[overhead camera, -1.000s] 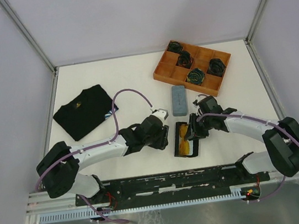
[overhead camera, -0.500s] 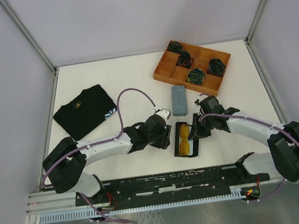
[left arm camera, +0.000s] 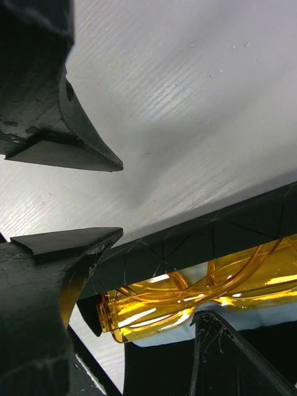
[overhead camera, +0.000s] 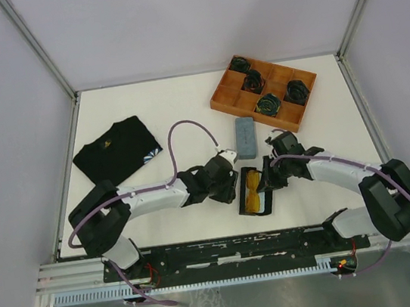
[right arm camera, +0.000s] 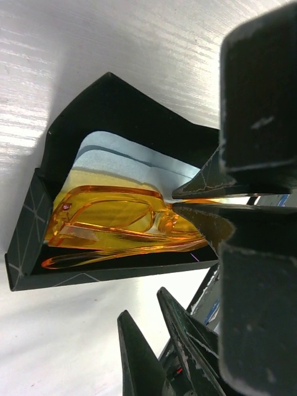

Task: Organize the sunglasses
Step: Place the sunglasses in the sunglasses case.

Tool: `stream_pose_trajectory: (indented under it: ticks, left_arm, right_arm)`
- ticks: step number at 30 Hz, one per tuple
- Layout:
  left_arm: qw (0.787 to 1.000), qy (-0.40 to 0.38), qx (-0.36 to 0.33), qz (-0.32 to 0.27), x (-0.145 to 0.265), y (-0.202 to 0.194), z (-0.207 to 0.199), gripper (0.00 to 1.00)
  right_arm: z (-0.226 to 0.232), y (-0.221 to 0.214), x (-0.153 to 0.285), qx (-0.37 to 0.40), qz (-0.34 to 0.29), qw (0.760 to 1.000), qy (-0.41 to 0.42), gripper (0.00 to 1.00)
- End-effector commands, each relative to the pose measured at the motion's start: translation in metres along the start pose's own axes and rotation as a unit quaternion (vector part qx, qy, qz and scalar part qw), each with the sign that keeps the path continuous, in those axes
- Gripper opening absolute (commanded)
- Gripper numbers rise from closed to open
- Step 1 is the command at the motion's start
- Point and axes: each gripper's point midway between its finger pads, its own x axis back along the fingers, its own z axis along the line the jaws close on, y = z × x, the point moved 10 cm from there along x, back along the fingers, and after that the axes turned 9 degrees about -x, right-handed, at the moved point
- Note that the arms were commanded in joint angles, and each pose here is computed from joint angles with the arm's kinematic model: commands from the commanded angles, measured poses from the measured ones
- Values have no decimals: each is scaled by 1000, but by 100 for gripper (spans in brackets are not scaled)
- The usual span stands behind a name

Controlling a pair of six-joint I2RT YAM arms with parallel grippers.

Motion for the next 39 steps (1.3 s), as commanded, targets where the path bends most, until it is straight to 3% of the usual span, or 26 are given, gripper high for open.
stream_pose_trajectory:
  ticks: [1,39]
  left_arm:
    - [1000,-8,12,-17,-6,12,-6,48]
    - [1000,-8,-2,12,-23,3,-10,47]
  right_arm:
    - [10,8,-3,8,-16,1000,23,12]
    - [28,5,-23,30,6,998,62,17]
